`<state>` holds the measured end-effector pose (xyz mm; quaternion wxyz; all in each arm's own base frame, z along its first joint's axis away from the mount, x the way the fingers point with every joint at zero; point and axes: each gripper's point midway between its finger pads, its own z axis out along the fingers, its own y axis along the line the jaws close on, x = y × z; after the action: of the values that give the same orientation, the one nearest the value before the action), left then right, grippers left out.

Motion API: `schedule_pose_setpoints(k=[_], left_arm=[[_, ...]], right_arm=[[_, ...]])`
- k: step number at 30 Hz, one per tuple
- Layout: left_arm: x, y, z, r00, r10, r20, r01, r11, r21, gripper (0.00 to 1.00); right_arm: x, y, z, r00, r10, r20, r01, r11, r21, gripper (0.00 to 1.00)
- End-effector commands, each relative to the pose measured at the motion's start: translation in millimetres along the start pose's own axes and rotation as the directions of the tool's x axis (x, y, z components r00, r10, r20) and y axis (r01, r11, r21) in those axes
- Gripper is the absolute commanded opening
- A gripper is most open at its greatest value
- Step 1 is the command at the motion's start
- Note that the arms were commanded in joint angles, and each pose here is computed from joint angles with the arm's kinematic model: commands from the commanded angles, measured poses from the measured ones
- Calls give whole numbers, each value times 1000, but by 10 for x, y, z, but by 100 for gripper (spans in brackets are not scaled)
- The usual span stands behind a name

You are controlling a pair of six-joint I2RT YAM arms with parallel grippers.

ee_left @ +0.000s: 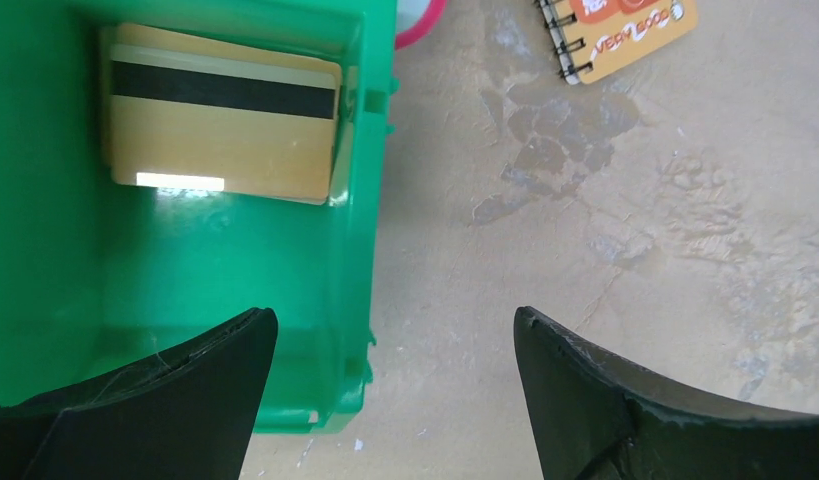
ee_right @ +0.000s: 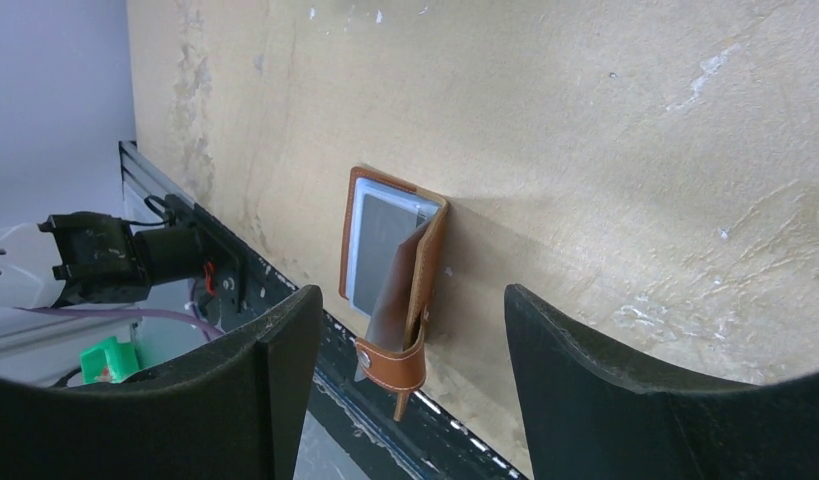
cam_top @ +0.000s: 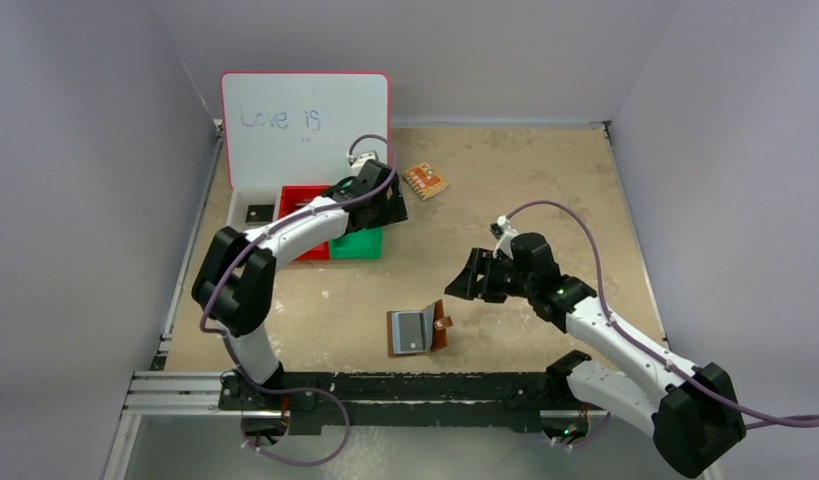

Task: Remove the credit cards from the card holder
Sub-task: Move the storage box to the center of the board.

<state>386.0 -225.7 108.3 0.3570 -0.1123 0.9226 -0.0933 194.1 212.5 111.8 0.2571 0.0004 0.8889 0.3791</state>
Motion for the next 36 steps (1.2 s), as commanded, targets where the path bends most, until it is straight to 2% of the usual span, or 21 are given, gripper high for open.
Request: schedule_pose_setpoints(k=[1,17,22,30,36], left_arm=[[-126,-201,77,1000,16,-3,-15,998,55,88],[-9,-690,273,995,42,-86,-19,967,254,82],[19,-930,246,994,45,-102,-8,941,339,80],[216,-1341,223,988,95,-118,-41,917,396,79],[366,-1697,213,981,146,-131,-73,891,448,79]], right_arm=[[-153,70,-81,999,-12,46,11,1000,18,70],[-65,-104,22,1000,0,23,-2,998,65,70],[-53,-145,31,1000,9,27,-11,997,79,70],[-43,-215,25,999,24,35,-27,993,112,70],[-131,-368,-74,991,71,115,-94,972,215,69]])
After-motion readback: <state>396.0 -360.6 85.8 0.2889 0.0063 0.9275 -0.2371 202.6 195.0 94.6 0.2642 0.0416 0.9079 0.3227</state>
